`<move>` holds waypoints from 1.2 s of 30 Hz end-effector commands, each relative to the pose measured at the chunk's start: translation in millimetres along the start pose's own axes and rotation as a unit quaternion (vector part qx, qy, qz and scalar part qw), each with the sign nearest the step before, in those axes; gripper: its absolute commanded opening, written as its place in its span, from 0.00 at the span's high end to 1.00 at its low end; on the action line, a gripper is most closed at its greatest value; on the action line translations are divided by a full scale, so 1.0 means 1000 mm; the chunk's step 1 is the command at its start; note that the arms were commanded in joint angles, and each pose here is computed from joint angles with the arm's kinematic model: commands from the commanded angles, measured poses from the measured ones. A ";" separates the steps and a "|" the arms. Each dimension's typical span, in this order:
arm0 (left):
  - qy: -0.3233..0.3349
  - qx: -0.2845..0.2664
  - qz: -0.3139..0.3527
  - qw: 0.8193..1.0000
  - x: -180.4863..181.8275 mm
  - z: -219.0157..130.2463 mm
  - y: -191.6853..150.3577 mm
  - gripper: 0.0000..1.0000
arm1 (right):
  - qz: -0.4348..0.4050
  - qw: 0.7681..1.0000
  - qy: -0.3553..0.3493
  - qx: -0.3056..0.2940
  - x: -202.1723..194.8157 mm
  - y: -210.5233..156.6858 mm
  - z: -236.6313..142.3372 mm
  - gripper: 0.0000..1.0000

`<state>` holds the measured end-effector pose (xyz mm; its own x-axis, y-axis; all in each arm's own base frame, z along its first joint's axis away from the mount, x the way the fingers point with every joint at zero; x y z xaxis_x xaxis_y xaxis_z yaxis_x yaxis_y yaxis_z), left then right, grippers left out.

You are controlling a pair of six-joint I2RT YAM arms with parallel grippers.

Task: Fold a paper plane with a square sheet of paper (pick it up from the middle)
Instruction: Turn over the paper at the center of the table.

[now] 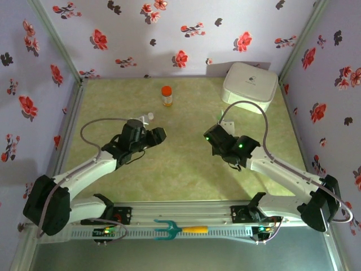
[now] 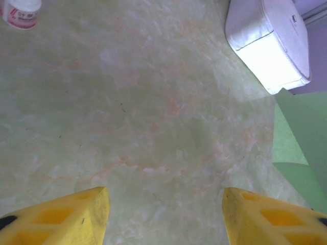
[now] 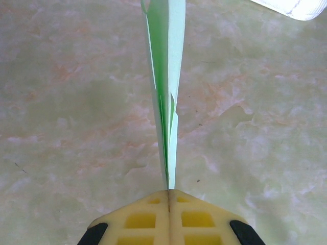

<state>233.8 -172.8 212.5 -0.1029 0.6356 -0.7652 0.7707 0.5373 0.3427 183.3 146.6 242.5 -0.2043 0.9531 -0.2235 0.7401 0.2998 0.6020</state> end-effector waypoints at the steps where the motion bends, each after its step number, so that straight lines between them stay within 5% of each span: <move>1: -0.007 0.001 0.013 1.000 -0.010 -0.004 0.007 0.39 | 0.008 1.000 -0.020 -0.009 -0.008 0.006 -0.009 1.00; 13: 0.030 -0.030 0.017 0.999 0.016 -0.028 0.016 0.34 | -0.045 0.999 -0.019 -0.006 0.002 0.003 0.010 1.00; 25: 0.059 -0.078 0.004 0.995 0.033 -0.057 0.034 0.04 | -0.162 0.983 -0.064 0.058 0.038 -0.013 0.041 0.99; 36: 0.101 -0.102 -0.006 0.990 0.047 -0.081 0.040 0.00 | -0.208 0.969 0.080 0.101 0.102 -0.026 0.073 0.93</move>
<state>217.0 -88.2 231.3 -0.2297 0.6985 -0.6778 0.6544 0.6263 0.4236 191.6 210.5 158.4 -0.5048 0.7687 -0.3927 0.7061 0.6294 0.3244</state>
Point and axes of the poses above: each hand's point on the last joint's axis, 136 mm out from that joint toward the fingers, its own z axis out along the fingers, its own x axis along the line the jaws close on, y = z × x, the point moved 10 cm from there along -z, back along the fingers, and after that the axes turned 15 degrees about -z, right-handed, at the moved point
